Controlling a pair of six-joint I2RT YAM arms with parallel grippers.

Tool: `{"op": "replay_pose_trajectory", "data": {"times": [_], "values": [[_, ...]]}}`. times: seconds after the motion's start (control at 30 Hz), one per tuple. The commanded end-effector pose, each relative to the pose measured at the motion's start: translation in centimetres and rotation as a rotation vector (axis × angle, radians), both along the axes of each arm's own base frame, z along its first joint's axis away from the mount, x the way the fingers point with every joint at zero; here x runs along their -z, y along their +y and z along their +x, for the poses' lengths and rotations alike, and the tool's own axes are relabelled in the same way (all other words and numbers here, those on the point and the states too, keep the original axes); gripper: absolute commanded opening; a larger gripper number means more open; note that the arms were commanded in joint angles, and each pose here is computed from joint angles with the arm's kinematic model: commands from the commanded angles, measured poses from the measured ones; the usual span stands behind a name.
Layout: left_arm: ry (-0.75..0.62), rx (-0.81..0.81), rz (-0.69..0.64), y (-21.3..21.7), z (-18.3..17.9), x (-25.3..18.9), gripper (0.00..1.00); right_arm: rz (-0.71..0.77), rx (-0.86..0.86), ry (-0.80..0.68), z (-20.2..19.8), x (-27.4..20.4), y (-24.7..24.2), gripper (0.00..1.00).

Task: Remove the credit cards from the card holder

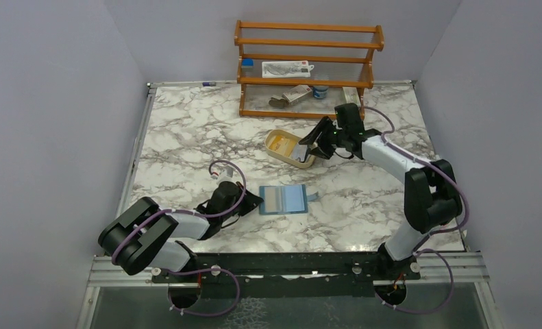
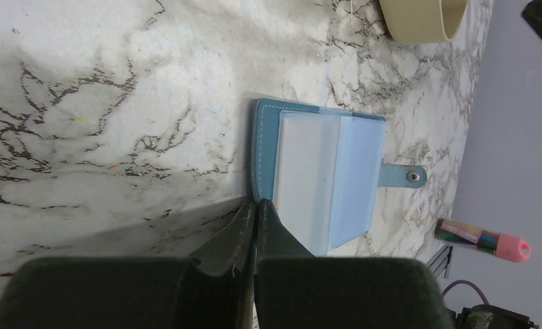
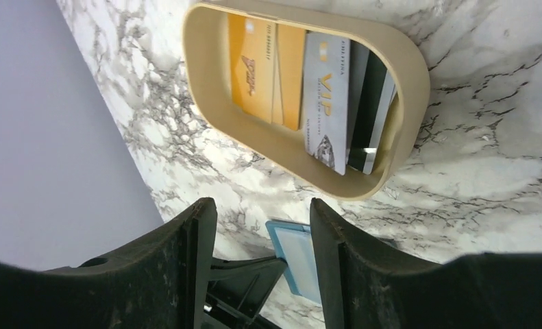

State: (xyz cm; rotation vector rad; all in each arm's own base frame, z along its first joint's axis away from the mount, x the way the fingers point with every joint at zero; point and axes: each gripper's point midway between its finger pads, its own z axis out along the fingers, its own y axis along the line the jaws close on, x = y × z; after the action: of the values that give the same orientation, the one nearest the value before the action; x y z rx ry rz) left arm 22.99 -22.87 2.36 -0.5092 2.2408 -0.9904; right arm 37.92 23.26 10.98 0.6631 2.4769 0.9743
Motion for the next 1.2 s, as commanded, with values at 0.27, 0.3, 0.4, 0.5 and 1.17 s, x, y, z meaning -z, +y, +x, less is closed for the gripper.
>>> {"op": "replay_pose_trajectory", "data": {"times": [0.27, 0.3, 0.4, 0.5, 1.17], "values": [[-0.094, 0.061, 0.048, -0.8, 1.5, -4.0, 0.0, -0.051, -0.301, -0.366, -3.4, -7.6, 0.4, 0.61], [-0.102, 0.063, 0.063, -0.8, 1.7, -4.4, 0.0, -0.053, -0.346, -0.389, -4.1, -7.6, 1.1, 0.61], [-0.129, 0.065, 0.105, -0.9, 2.5, -6.2, 0.0, -0.062, -0.475, -0.44, -6.4, -7.0, 3.4, 0.62], [-0.144, 0.087, 0.15, -1.2, 2.8, -7.9, 0.0, -0.067, -0.563, -0.44, -8.3, -5.5, 5.5, 0.62], [-0.058, 0.077, 0.221, -2.6, 1.2, -6.5, 0.0, -0.064, -0.712, -0.319, -11.8, 3.3, 9.3, 0.62]]}}
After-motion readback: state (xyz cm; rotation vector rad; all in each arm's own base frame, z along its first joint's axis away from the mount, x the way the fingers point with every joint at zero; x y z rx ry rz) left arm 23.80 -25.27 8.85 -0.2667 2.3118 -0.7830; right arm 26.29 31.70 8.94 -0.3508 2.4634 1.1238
